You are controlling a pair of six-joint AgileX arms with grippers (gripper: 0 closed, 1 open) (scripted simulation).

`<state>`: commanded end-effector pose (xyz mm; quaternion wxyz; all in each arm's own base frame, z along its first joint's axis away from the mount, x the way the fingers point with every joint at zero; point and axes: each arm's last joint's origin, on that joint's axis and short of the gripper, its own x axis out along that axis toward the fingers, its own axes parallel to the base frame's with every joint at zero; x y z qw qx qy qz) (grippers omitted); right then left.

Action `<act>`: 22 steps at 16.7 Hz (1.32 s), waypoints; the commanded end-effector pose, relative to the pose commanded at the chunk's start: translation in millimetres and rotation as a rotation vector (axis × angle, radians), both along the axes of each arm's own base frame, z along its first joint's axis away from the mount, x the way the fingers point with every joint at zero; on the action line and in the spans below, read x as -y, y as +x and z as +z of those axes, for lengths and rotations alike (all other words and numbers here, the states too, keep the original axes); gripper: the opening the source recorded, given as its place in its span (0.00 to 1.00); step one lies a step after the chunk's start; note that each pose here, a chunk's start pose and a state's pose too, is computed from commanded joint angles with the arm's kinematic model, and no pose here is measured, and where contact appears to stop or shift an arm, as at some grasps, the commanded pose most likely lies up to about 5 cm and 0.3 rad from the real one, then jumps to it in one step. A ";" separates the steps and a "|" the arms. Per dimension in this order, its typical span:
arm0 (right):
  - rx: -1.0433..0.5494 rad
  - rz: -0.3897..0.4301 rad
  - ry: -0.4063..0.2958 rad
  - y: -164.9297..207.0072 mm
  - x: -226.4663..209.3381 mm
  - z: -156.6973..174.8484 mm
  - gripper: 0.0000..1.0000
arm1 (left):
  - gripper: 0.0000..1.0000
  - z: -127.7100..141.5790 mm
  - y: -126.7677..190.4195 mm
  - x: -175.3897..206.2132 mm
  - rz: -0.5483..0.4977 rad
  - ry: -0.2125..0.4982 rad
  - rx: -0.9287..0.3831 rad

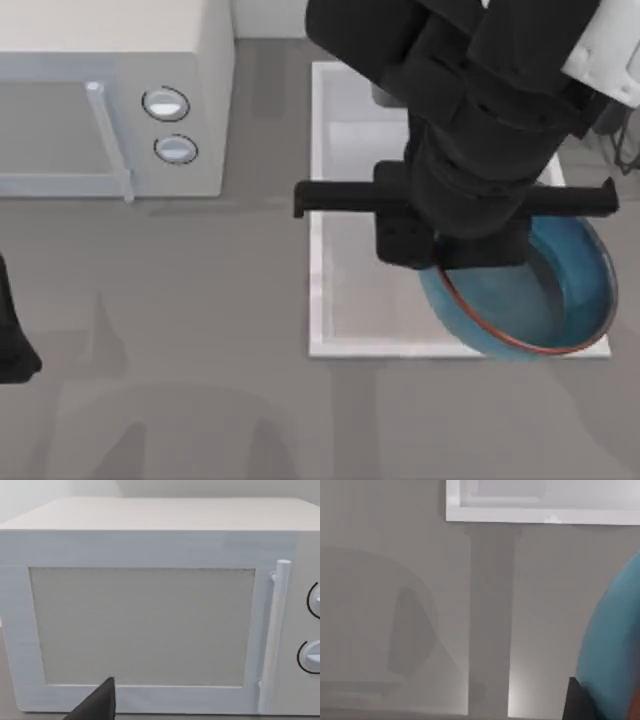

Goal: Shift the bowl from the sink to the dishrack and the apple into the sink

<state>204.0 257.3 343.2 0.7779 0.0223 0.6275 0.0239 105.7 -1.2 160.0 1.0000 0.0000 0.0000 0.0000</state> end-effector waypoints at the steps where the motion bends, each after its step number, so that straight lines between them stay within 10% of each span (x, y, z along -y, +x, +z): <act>1: 0.015 0.007 0.040 12.2 7.8 0.6 0.00 | 1.00 0.0 0.0 0.0 0.000 0.000 0.000; 9: 0.507 -0.140 0.391 114.9 153.2 34.9 0.00 | 1.00 0.0 0.0 0.0 0.000 0.000 0.000; 16: 1.161 -0.208 0.108 117.3 337.0 56.6 0.00 | 1.00 0.0 0.0 0.0 0.000 0.000 0.000; 22: 1.357 -0.060 -0.055 74.6 363.9 75.8 0.00 | 1.00 0.0 0.0 0.0 0.000 0.000 0.000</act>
